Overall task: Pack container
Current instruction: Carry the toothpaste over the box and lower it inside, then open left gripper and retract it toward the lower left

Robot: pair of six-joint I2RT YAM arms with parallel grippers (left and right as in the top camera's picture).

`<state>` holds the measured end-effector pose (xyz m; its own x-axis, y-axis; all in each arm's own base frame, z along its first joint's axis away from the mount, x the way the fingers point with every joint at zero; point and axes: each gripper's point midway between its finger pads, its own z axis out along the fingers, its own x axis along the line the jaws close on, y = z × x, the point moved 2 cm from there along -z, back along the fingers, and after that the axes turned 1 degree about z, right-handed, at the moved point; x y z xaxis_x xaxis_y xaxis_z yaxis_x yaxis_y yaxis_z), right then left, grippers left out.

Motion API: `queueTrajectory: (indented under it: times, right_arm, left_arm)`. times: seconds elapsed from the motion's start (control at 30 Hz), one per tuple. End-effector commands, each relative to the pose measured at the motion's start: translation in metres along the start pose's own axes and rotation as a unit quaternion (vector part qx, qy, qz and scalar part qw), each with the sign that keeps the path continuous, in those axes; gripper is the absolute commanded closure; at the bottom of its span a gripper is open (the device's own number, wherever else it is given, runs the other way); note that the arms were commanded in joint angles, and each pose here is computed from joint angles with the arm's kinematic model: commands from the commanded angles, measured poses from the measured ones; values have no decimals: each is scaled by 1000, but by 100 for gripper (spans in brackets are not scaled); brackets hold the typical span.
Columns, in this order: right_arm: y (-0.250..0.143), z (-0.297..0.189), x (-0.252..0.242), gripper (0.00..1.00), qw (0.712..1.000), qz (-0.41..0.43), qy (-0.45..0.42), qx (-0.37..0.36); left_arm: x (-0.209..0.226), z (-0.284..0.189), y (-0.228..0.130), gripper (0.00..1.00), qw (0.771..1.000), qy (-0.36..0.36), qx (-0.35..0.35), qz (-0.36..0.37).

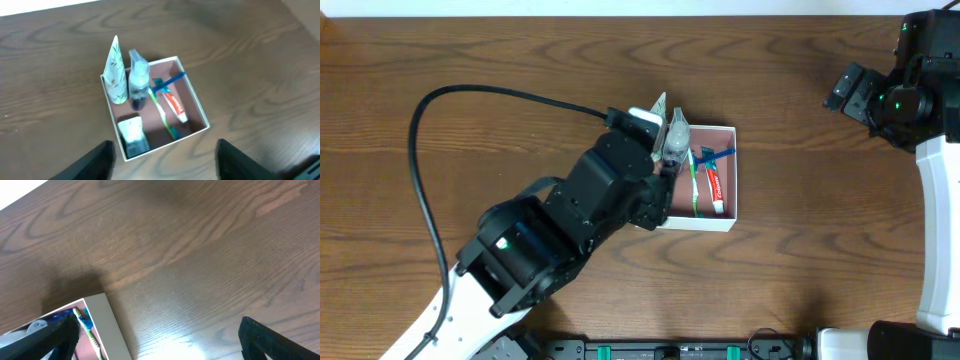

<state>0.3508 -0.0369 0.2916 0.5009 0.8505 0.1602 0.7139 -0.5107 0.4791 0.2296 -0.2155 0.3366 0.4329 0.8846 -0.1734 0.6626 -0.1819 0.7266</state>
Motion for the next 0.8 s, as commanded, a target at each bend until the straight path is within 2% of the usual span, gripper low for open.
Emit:
queueTrajectory:
  times: [0.0, 0.17, 0.23, 0.37, 0.47, 0.57, 0.67, 0.77]
  right_arm:
    - [2, -1, -1, 1, 1000, 6, -3, -3]
    - [2, -1, -1, 1, 1000, 6, -3, -3]
    - [2, -1, -1, 1, 1000, 6, -3, -3]
    - [2, -1, -1, 1, 1000, 6, -3, -3]
    - [2, -1, -1, 1, 1000, 6, -3, -3]
    - [2, -1, -1, 1, 1000, 6, -3, -3]
    - [2, -1, -1, 1, 1000, 6, -3, -3]
    - [2, -1, -1, 1, 1000, 6, -3, -3]
  left_arm:
    - [3, 2, 1, 2, 1000, 10, 3, 7]
    - [3, 5, -2, 2, 1000, 13, 10, 8]
    - [7, 4, -9, 2, 999, 21, 28, 31]
    - [23, -1, -48, 2, 987, 47, 118, 97]
    - [42, -12, -91, 2, 967, 78, 218, 110]
    - [53, -15, -116, 2, 951, 97, 272, 115]
    - [58, -9, -131, 2, 947, 100, 283, 117]
    - [64, 3, -137, 2, 964, 91, 230, 97]
